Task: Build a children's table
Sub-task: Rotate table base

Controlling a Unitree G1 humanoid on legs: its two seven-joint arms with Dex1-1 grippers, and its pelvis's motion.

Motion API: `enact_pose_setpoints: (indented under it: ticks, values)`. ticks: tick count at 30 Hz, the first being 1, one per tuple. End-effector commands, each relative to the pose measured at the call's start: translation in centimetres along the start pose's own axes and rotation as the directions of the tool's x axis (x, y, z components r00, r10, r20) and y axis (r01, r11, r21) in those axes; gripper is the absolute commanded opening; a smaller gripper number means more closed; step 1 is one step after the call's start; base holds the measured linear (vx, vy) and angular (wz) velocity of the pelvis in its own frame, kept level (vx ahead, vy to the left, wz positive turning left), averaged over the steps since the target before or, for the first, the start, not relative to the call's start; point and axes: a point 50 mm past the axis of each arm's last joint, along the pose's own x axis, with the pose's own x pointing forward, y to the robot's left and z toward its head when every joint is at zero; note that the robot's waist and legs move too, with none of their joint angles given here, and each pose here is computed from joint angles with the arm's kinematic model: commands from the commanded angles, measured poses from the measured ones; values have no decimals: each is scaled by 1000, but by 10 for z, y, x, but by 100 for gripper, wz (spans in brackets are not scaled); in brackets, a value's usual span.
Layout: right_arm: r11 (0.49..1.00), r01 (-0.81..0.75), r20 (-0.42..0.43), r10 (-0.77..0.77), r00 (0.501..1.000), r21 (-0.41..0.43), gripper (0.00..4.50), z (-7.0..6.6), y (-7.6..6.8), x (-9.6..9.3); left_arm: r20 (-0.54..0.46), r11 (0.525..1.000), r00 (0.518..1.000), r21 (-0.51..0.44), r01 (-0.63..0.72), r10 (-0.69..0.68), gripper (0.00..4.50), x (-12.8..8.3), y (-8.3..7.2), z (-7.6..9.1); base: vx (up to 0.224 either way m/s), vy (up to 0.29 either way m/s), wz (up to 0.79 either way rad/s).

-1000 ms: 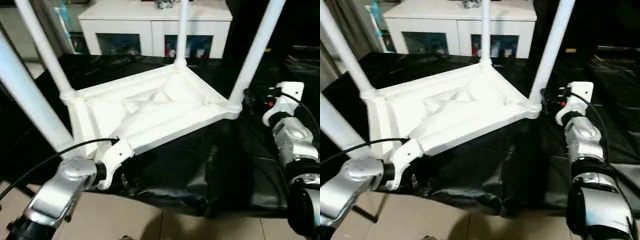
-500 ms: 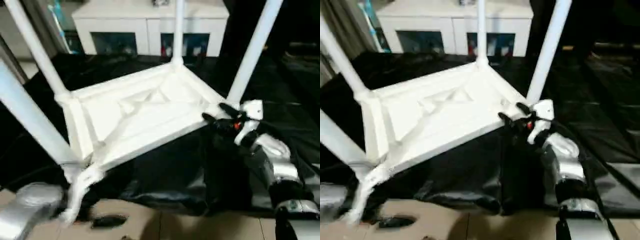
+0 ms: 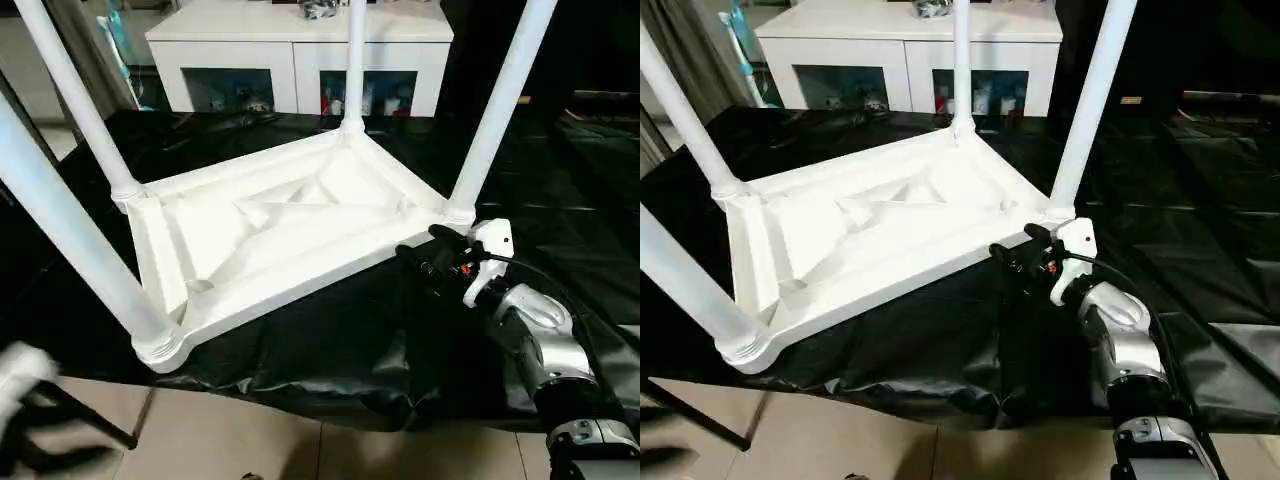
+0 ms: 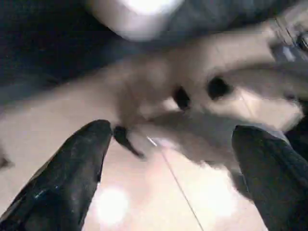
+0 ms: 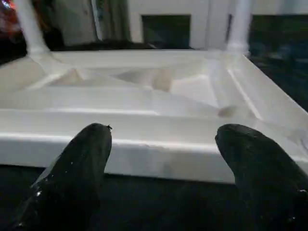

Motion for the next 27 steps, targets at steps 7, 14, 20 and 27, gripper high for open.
enact_pose_setpoints:
  ticks: [7,14,20,27]
  values:
    - [993,93,-132,-102,986,-78,393,-12,-7,1,315,999,949,46,-20,5,447,-49,12,40,0,0,0]
    - [961,235,-224,-263,938,-145,393,-26,-10,6,339,974,915,127,185,-218,447,-20,-9,52,0,0,0]
    - [955,261,-219,-287,933,-138,393,-28,-2,15,336,931,871,203,305,-358,447,7,-29,70,0,0,0]
    - [960,244,-209,-269,940,-137,393,-31,11,25,326,923,869,230,308,-371,447,35,-34,80,0,0,0]
